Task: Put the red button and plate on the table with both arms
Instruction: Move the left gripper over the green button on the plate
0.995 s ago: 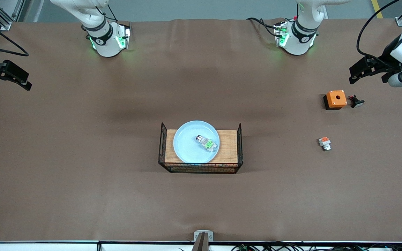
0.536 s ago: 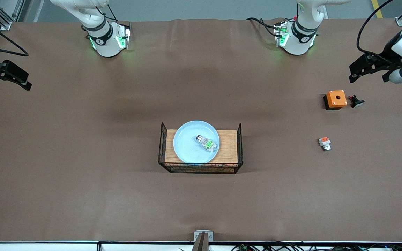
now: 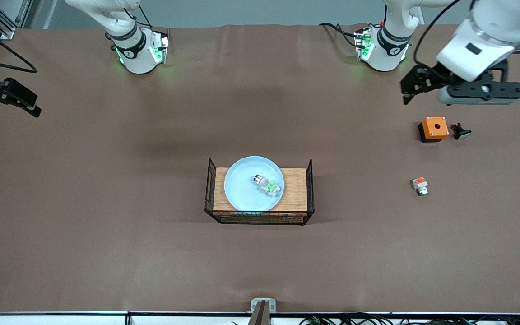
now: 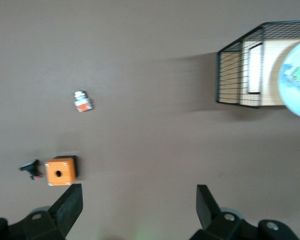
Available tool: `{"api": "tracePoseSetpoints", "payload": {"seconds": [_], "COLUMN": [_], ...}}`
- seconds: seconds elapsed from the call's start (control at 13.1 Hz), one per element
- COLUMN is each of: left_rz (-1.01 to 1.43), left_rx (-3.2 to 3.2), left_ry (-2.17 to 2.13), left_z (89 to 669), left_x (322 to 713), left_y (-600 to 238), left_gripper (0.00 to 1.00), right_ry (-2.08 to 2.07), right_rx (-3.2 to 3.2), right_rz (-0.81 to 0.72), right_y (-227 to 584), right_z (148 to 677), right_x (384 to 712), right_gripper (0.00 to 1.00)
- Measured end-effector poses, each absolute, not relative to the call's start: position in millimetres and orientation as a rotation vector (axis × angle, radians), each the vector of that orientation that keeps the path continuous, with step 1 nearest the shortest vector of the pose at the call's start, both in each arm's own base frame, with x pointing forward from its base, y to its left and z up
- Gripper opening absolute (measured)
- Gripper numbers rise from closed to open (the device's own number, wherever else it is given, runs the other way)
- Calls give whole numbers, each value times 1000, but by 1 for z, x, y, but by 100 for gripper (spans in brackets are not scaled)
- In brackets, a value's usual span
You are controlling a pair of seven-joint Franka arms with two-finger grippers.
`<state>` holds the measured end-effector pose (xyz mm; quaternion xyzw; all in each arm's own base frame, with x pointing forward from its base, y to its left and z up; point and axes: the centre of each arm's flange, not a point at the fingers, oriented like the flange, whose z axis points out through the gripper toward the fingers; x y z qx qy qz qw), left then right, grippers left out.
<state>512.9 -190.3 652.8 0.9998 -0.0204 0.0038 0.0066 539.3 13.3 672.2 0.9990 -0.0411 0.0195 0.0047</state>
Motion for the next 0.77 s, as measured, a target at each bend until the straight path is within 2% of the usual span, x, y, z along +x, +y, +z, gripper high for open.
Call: {"api": "tracePoseSetpoints", "payload": {"seconds": [0.46,0.77], "left_rz": [-71,-50], "left_rx": [3063,2983], "left_ry": [160,321], "left_z": [624,585], "left_x": [520,523], "left_y": [-291,-370], "left_gripper": [100,100], "right_ry": [-116,-55], "right_rx": [3130,3133], "right_rz": [58,48], "right_y": [18,59], "right_z": [671,669], "right_x": [540,537], "right_gripper": [100,100]}}
